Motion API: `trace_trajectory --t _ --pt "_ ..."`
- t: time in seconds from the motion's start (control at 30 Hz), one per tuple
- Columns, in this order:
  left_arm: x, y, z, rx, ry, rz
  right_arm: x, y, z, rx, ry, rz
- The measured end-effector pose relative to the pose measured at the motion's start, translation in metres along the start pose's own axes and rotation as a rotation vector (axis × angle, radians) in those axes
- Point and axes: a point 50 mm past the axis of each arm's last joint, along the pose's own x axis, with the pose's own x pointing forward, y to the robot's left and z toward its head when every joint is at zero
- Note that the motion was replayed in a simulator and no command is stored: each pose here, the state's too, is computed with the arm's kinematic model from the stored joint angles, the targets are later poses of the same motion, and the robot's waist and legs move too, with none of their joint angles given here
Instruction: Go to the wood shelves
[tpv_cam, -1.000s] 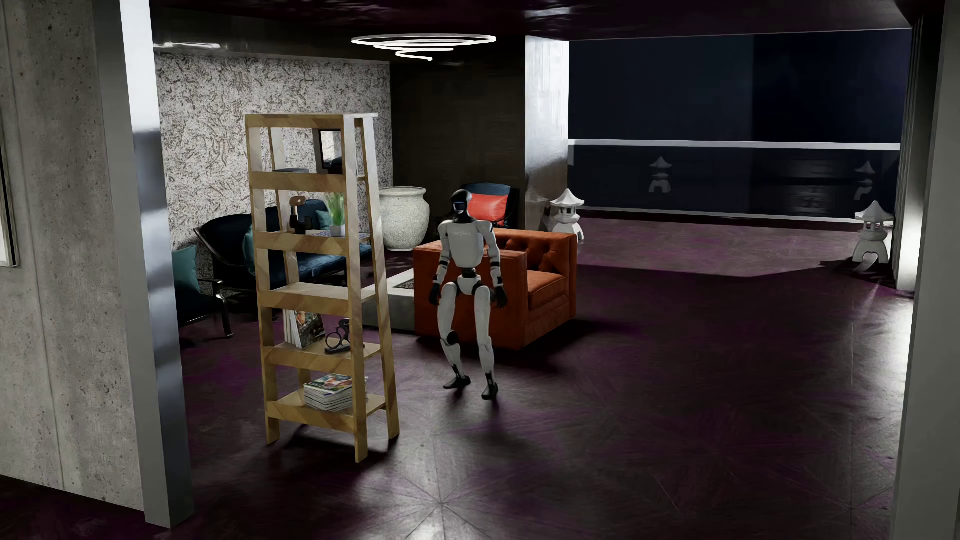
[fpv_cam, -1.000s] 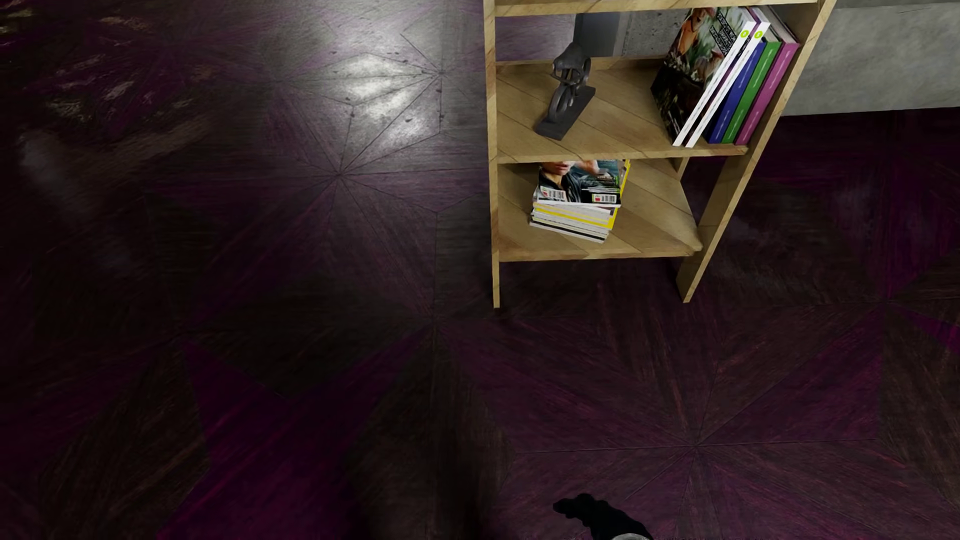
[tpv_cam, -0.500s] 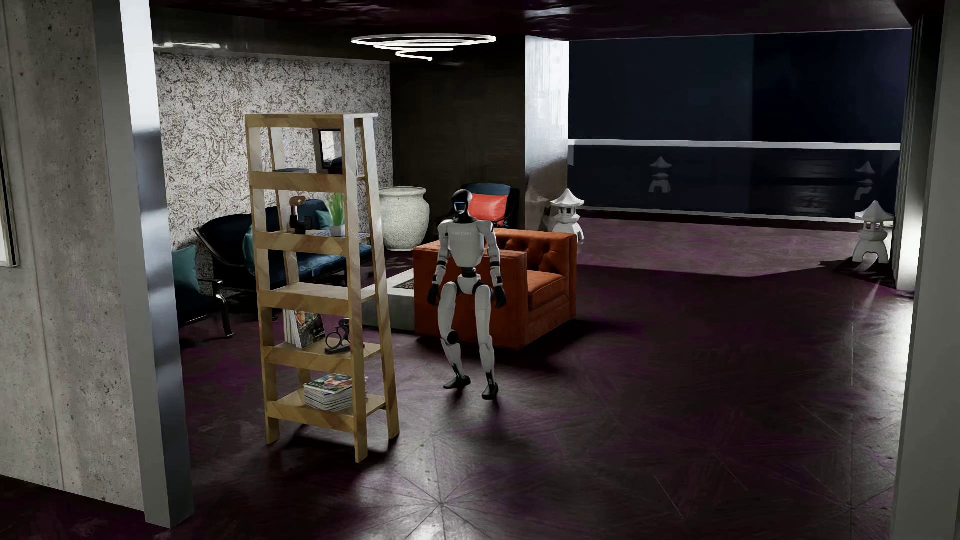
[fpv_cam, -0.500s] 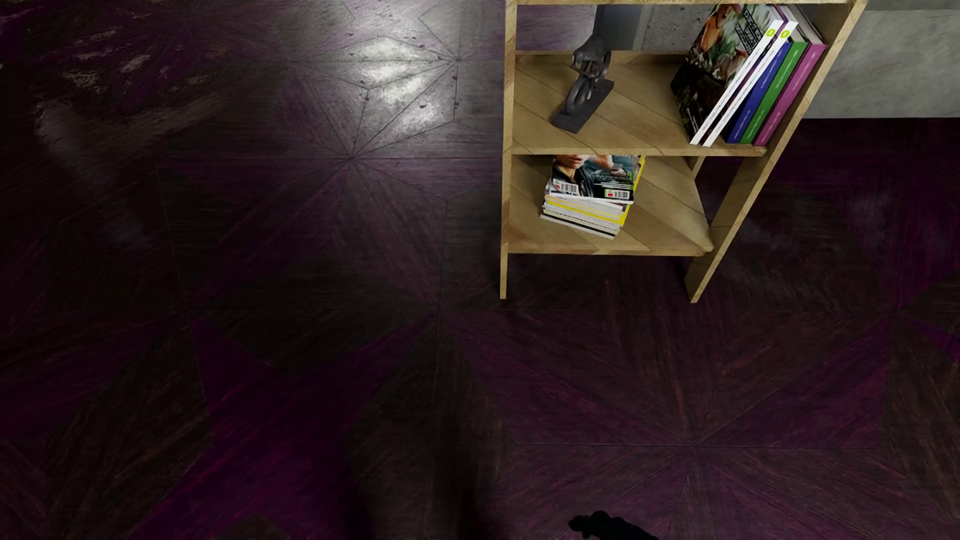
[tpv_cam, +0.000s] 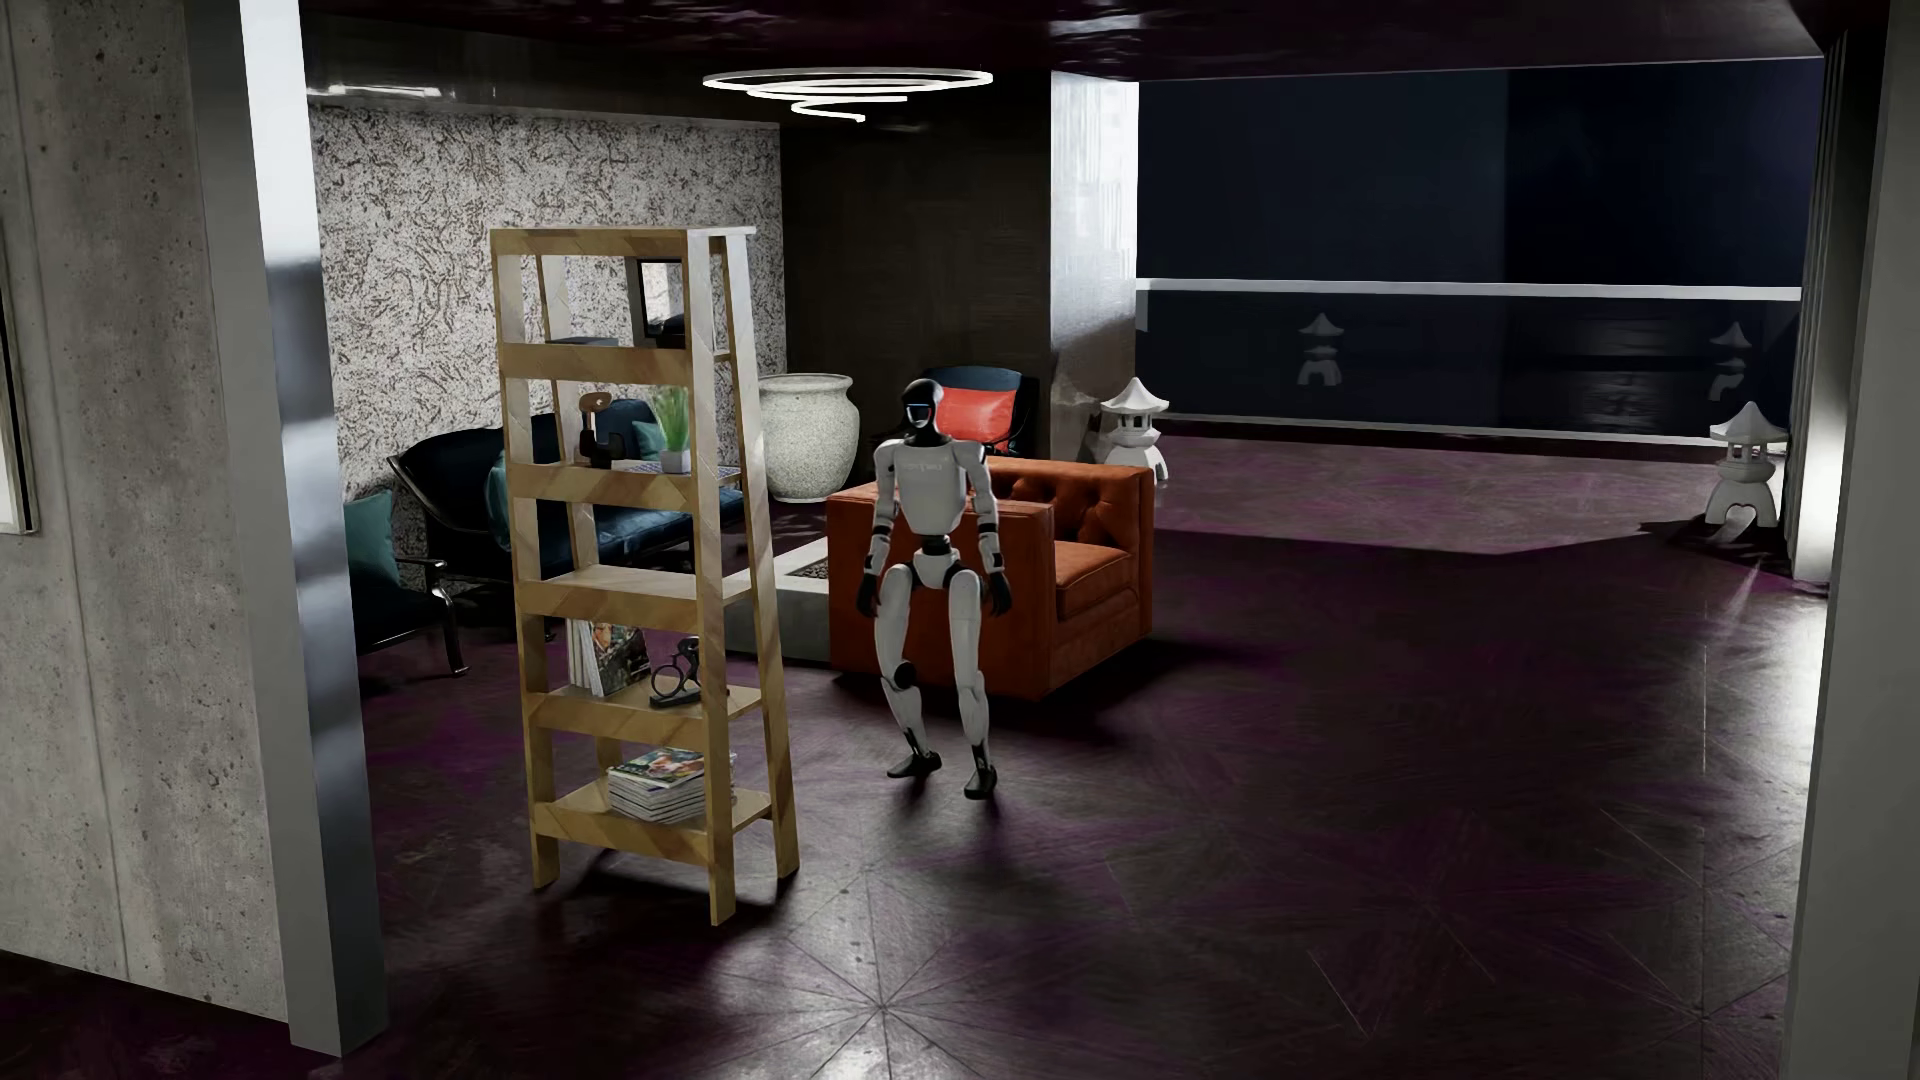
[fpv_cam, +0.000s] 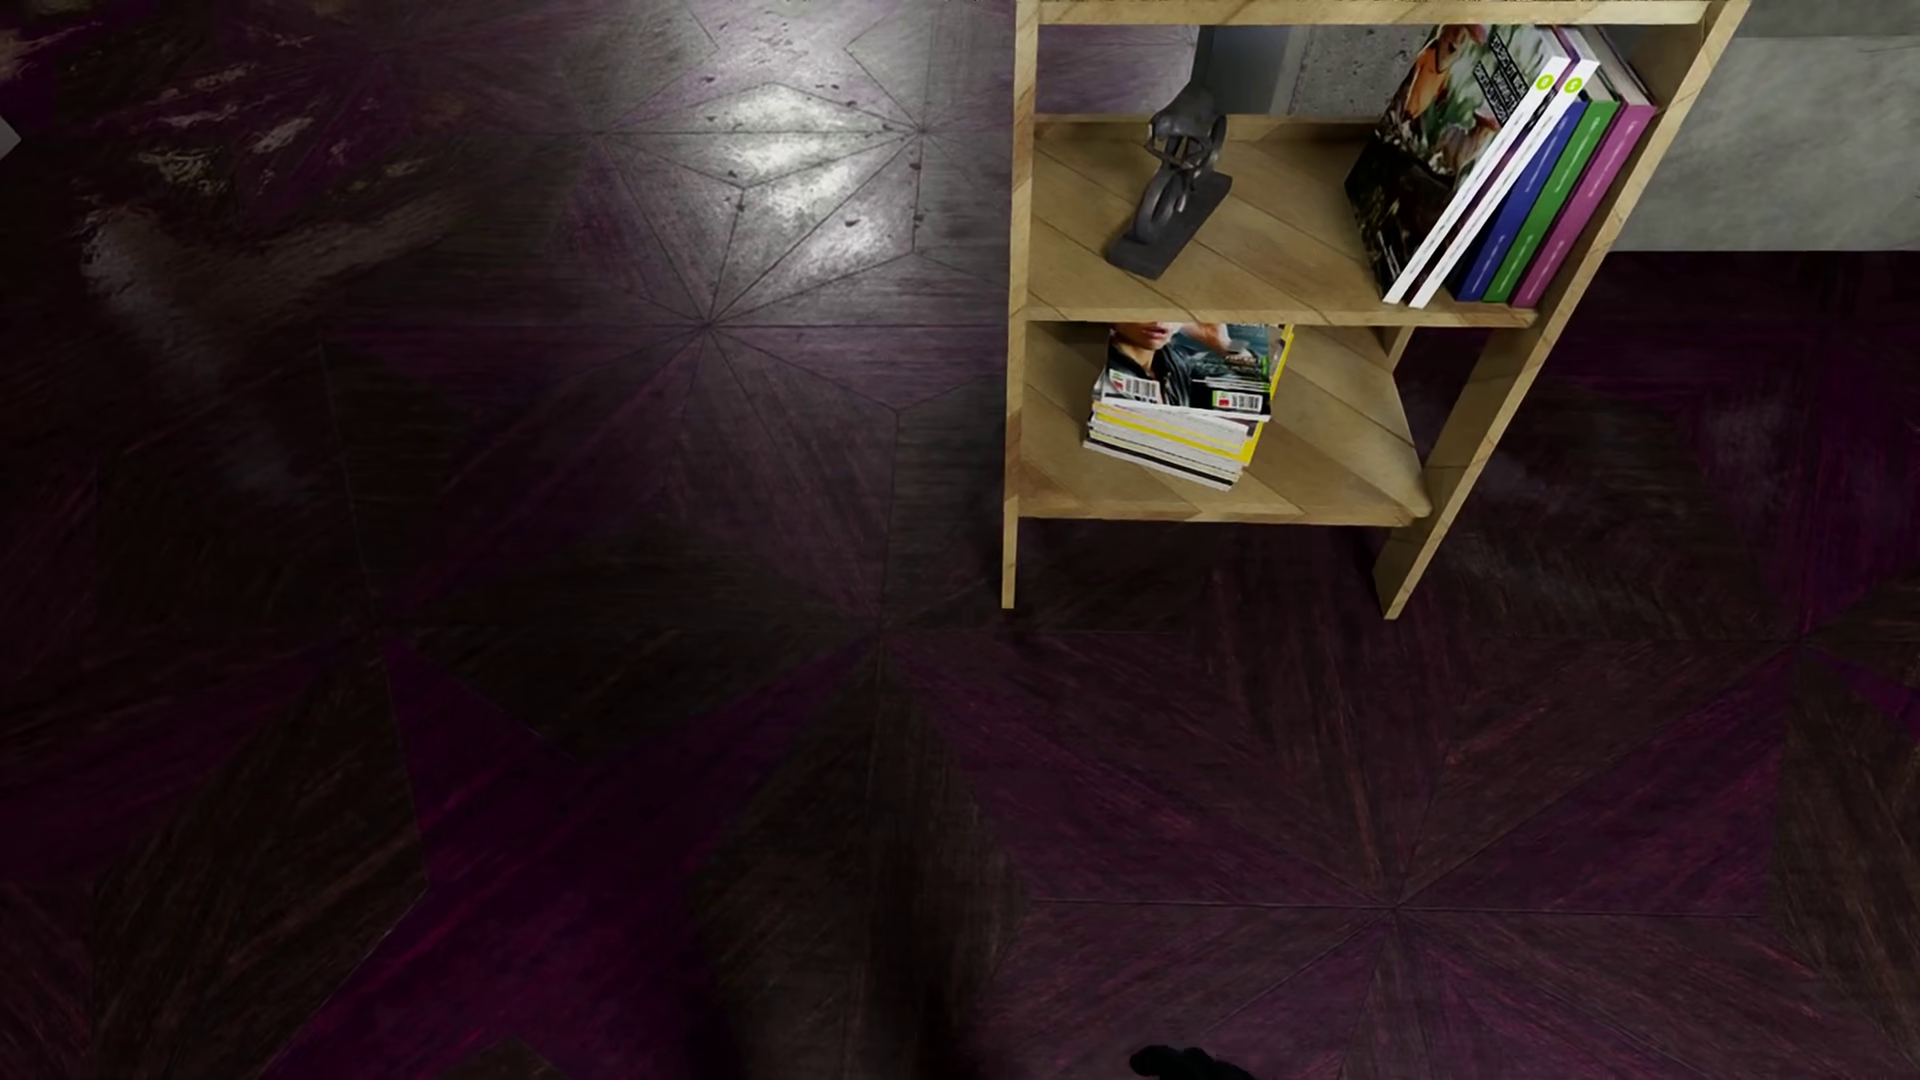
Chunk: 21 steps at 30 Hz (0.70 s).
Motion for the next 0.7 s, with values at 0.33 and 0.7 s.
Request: trace_trajectory --t 0.33,0.7 --pt "0.001 -0.002 -0.005 0.008 0.021 -0.006 0.002 0.015 -0.012 -0.032 0.028 0.047" --pt "-0.003 -0.004 -0.002 0.028 -0.026 -0.006 -0.004 -0.004 0.004 -0.094 -0.073 -0.007"
